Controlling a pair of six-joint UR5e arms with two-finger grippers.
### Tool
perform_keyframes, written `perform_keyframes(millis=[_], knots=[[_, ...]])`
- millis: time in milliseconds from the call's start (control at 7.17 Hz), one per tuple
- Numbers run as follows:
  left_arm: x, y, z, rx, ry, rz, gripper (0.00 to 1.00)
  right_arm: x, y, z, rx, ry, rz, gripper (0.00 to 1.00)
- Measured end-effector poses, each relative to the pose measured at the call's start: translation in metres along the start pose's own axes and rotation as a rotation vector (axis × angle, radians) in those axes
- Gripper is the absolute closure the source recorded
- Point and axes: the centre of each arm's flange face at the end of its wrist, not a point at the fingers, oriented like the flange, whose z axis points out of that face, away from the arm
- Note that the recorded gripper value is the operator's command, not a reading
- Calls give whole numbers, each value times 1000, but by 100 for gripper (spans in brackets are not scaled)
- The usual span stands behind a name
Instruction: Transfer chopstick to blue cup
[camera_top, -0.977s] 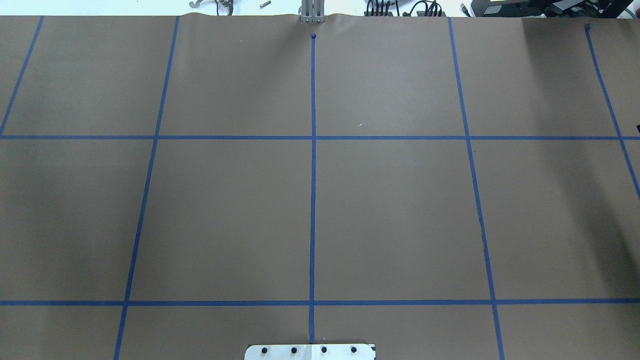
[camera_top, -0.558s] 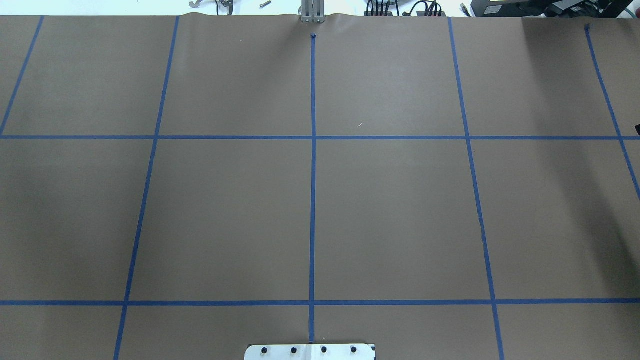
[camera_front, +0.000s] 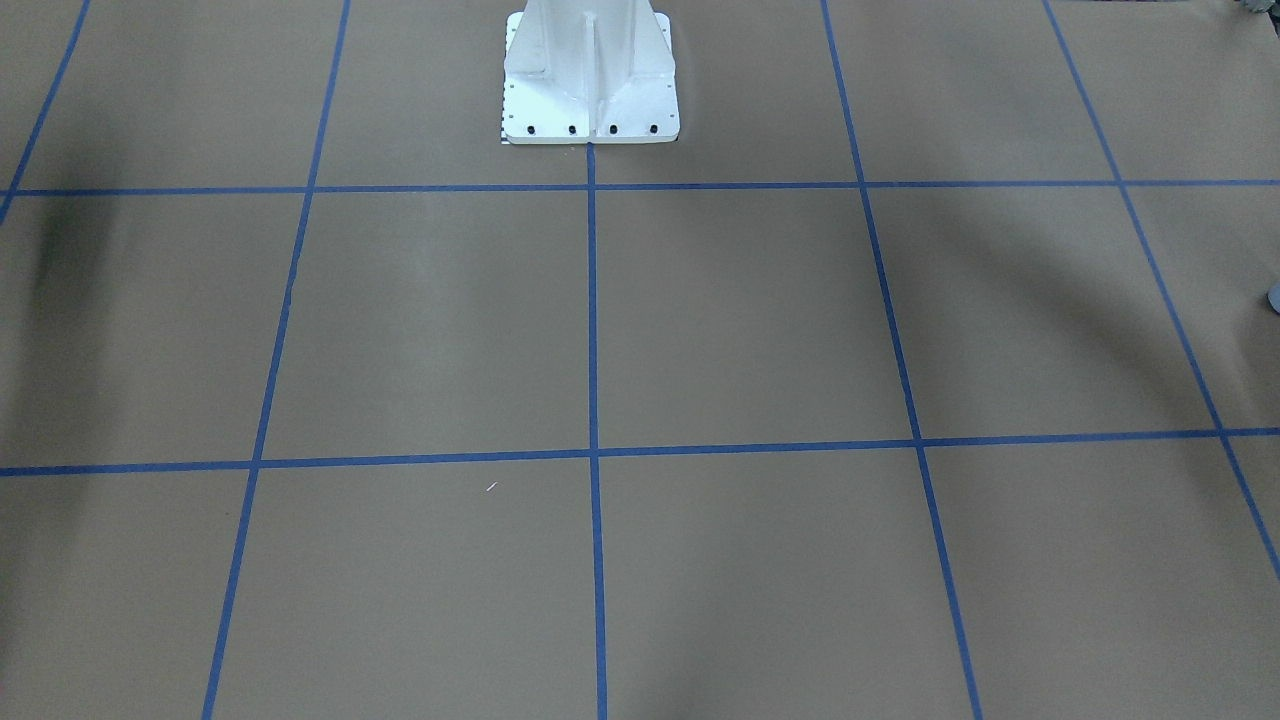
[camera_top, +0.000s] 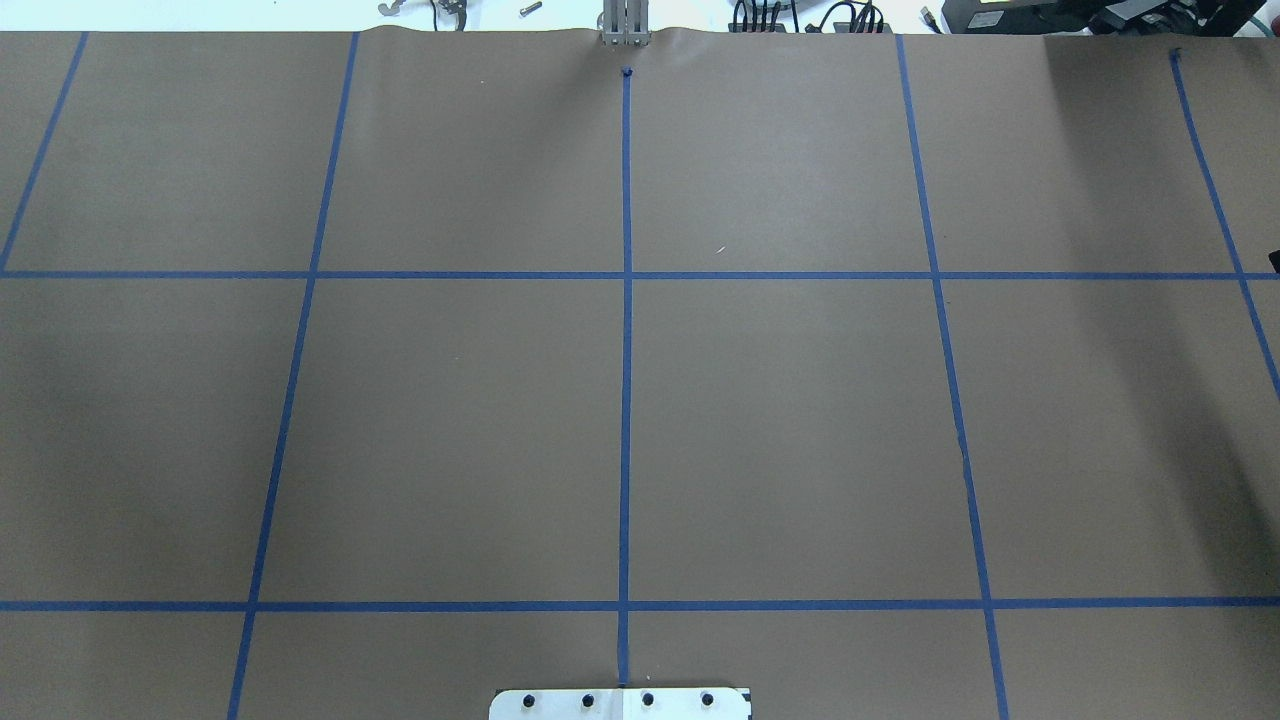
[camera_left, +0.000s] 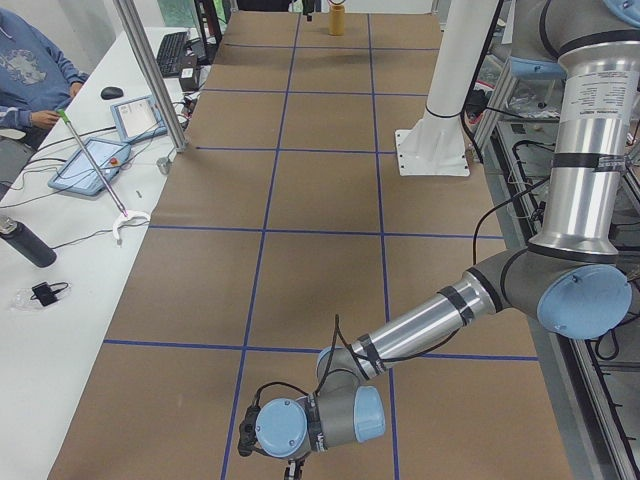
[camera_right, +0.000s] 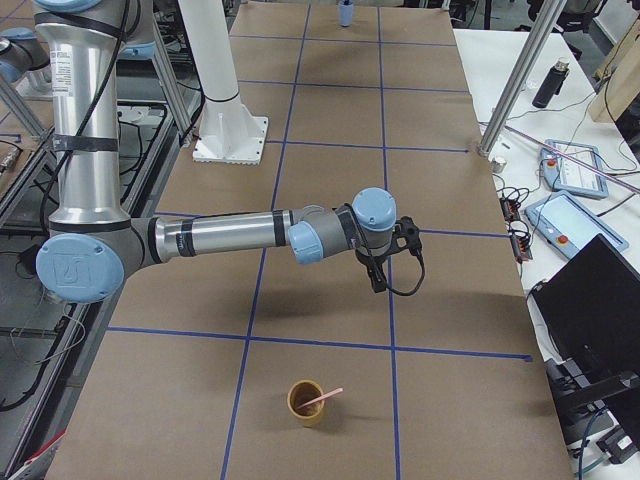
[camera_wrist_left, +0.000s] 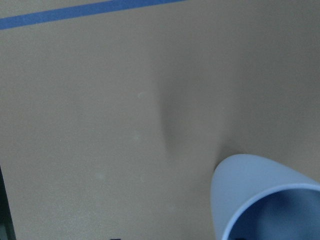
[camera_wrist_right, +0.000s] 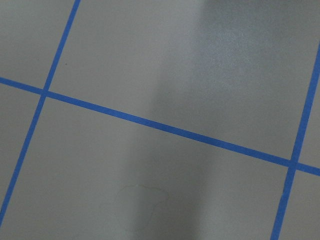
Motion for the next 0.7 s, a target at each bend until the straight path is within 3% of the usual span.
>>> perform_keyframes(millis=[279, 558, 698], knots=[[6, -4, -2, 17, 49, -35, 100, 0, 0, 1, -2, 0, 0, 0], [24, -14, -11, 51, 143, -60, 100, 0, 0, 1, -3, -2, 1, 0], [44, -24, -26, 71, 220, -70, 100, -1, 0, 1, -3, -4, 2, 0]])
